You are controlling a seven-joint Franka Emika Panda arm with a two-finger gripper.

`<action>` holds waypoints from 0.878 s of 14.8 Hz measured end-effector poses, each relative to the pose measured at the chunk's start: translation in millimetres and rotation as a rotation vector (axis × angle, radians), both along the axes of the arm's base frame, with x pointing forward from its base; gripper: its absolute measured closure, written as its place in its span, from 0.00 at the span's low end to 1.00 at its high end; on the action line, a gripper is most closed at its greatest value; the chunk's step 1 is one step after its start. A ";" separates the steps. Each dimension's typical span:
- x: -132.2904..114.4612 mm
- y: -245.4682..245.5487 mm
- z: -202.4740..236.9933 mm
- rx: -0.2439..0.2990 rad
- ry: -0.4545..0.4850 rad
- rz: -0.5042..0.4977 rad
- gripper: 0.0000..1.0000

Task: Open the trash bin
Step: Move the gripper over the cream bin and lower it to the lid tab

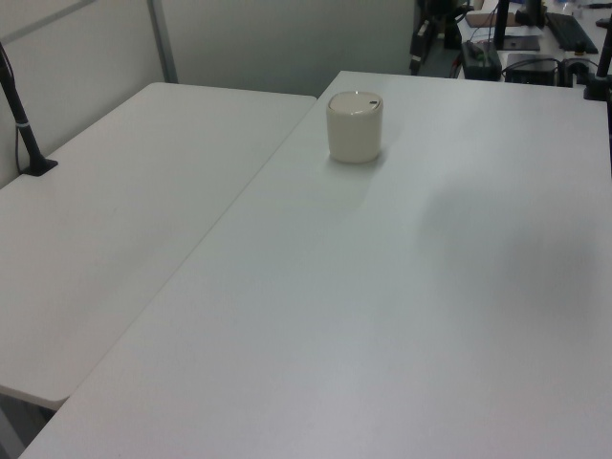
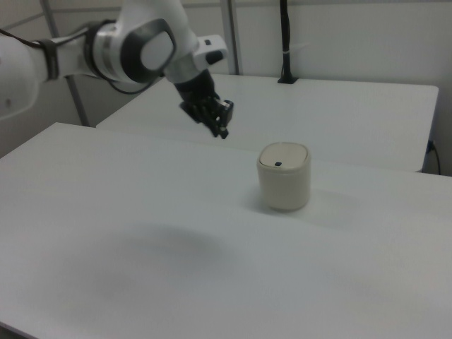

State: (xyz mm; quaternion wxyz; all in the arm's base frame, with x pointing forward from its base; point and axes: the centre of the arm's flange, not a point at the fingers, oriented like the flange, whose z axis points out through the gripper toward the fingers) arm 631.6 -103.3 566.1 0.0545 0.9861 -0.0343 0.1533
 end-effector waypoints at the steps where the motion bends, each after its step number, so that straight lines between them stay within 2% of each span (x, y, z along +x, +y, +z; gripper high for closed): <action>1: 8.4 -7.5 -5.2 0.014 -0.054 -0.062 0.85; 2: 17.7 -16.3 -10.7 0.034 -0.121 -0.135 0.96; 3: 25.3 -24.7 -16.5 0.053 -0.178 -0.196 0.99; 7: 48.5 -58.7 -54.0 0.103 -0.326 -0.350 0.99; 13: 72.3 -69.3 -114.1 0.146 -0.423 -0.415 0.99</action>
